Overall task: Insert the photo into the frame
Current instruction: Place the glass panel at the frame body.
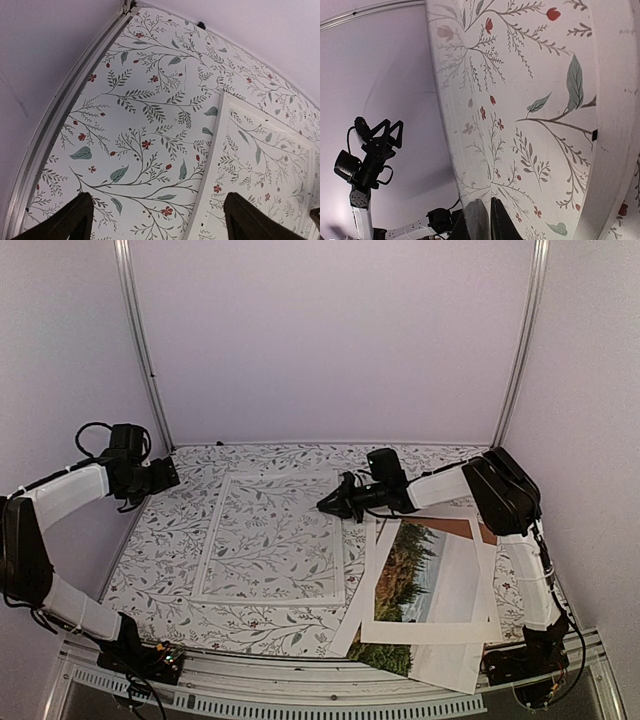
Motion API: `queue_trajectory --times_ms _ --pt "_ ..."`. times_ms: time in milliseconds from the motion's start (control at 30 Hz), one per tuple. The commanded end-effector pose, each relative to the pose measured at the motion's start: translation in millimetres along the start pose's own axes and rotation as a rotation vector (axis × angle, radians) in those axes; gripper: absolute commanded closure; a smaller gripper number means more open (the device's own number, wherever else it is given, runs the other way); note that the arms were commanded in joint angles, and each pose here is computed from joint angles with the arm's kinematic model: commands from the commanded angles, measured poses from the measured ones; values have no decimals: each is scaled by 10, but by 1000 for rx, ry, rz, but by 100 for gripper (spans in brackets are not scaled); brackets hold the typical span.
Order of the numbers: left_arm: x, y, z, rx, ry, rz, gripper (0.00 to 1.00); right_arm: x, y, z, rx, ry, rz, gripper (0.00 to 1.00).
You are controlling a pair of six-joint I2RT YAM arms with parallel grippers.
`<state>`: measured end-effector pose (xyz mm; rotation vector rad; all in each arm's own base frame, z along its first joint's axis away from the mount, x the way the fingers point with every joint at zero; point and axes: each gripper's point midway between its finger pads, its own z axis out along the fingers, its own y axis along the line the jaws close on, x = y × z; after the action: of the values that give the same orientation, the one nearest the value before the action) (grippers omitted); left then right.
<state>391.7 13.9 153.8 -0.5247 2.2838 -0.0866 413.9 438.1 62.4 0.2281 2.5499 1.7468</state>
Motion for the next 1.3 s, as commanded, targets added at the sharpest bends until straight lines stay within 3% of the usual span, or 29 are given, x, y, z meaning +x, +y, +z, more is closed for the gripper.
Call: queue_trajectory --times_ms 0,333,500,1267 --pt "18 -61 1 24 -7 11 7 132 208 -75 -14 41 -73 87" --pt "30 -65 -21 25 -7 19 7 231 182 -41 18 138 -146 92" --pt "43 -88 -11 36 -2 20 7 259 192 -36 11 161 -171 100" --pt "314 -213 126 74 58 28 7 329 817 -226 -175 164 -195 100"
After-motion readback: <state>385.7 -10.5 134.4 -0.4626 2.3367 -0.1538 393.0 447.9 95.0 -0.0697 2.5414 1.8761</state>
